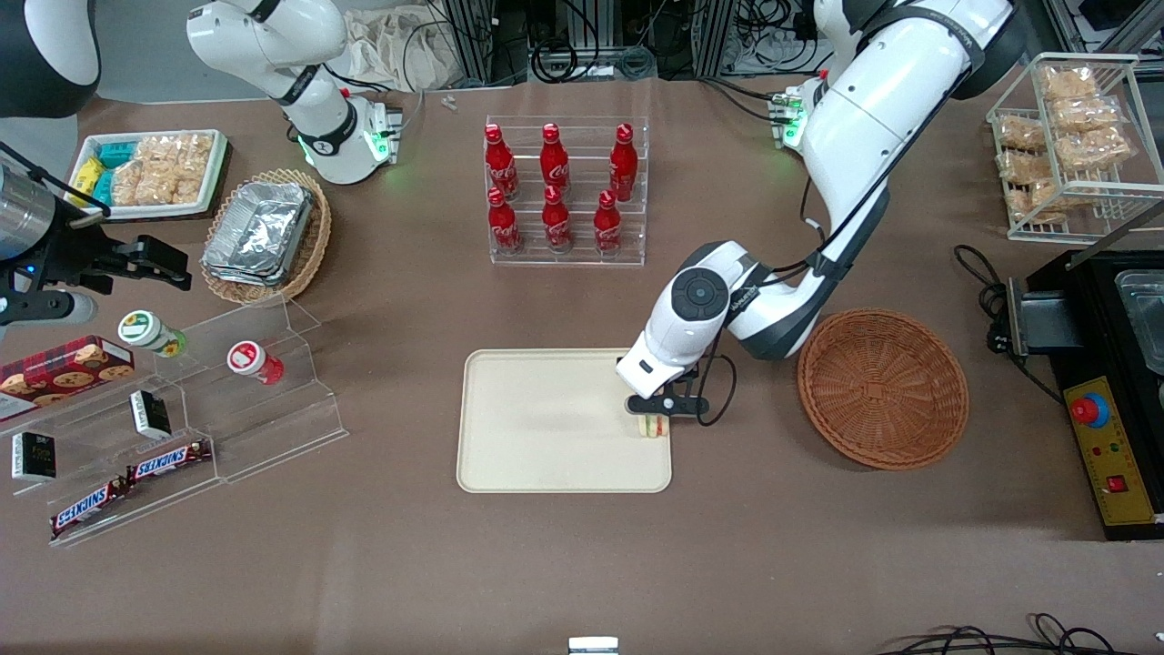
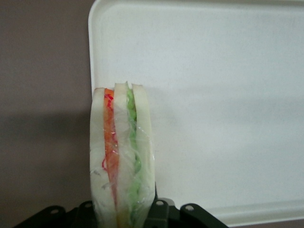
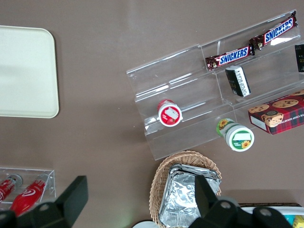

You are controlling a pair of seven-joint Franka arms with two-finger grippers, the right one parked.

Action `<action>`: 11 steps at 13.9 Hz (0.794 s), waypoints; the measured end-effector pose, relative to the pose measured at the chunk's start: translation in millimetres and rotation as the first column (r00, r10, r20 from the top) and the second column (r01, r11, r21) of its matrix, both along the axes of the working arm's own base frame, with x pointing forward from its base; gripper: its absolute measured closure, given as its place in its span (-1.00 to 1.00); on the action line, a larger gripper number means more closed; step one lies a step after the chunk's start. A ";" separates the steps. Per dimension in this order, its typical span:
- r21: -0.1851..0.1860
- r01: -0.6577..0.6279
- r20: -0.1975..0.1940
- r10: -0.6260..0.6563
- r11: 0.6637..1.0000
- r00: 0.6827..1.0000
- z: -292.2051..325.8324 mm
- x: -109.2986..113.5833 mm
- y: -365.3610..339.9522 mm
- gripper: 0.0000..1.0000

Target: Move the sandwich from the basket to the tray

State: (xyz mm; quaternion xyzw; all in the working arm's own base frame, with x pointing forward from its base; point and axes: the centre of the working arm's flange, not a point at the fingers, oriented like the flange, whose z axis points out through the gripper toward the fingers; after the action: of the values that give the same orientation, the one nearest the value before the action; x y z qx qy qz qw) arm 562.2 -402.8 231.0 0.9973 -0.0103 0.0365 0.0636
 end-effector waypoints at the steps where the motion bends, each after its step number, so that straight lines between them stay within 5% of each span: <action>1: 0.002 -0.002 0.009 0.002 1.000 1.000 0.7 2.6 -0.5 -0.02; 6: -0.032 -0.076 0.096 0.079 0.997 0.992 56.2 37.8 19.1 -0.99; 11: 0.048 -0.212 0.106 0.206 0.976 0.973 164.0 57.4 92.2 -0.99</action>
State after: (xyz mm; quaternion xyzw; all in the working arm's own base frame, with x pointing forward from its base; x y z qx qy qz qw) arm 619.6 -310.7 394.9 0.9912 0.0904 0.0926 0.0291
